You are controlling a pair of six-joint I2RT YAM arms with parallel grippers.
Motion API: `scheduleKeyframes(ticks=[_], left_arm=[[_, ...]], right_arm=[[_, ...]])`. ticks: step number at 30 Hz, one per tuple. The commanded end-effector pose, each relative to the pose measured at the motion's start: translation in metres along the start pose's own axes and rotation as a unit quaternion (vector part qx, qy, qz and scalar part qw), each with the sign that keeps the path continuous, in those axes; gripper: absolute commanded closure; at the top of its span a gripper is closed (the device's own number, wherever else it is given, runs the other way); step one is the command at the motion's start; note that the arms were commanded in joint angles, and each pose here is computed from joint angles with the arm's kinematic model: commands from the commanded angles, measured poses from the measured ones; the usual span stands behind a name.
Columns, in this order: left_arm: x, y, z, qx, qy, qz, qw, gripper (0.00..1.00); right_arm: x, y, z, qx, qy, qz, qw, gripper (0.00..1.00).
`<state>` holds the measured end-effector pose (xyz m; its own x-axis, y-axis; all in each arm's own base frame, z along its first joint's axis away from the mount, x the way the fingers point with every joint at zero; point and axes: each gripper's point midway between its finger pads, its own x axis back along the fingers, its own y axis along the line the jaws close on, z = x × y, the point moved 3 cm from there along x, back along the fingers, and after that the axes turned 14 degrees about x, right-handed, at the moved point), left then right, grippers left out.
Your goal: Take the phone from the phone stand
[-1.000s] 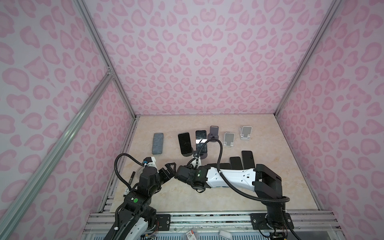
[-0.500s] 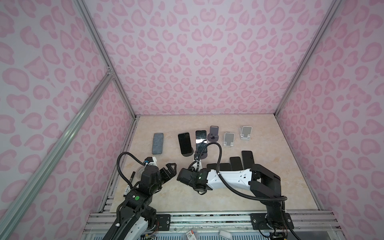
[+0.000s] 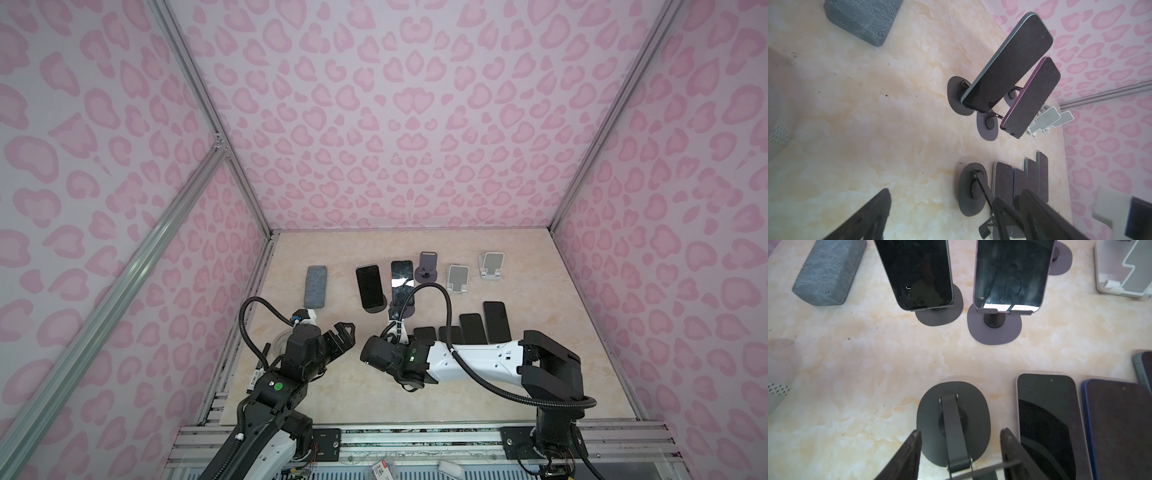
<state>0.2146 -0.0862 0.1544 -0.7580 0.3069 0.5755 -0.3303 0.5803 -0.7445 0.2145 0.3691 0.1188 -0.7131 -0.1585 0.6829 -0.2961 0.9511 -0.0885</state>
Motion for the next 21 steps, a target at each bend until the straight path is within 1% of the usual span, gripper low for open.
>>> scheduleKeyframes(ticks=[1,6,10,14,18,21], left_arm=[[-0.001,-0.01,-0.004,-0.003,-0.005,0.018,1.0,0.0],[-0.004,-0.011,-0.004,-0.002,-0.003,0.018,1.0,0.0],[-0.008,-0.011,-0.004,0.002,-0.004,0.019,1.0,0.0],[-0.009,-0.015,-0.004,-0.001,0.002,0.02,1.0,0.0],[-0.009,-0.014,-0.004,-0.003,0.002,0.018,1.0,0.0],[-0.008,-0.013,-0.004,0.001,0.0,0.019,1.0,0.0]], right_arm=[[0.009,-0.013,-0.005,0.009,-0.018,0.018,1.0,0.49],[0.028,-0.043,-0.014,0.007,-0.035,0.044,0.998,0.49],[0.031,-0.081,-0.023,-0.002,-0.046,0.074,0.996,0.49],[0.032,-0.12,-0.043,-0.009,-0.055,0.101,0.993,0.49],[0.023,-0.146,-0.063,-0.015,-0.067,0.111,0.991,0.49],[-0.002,-0.16,-0.069,-0.034,-0.046,0.106,0.993,0.49]])
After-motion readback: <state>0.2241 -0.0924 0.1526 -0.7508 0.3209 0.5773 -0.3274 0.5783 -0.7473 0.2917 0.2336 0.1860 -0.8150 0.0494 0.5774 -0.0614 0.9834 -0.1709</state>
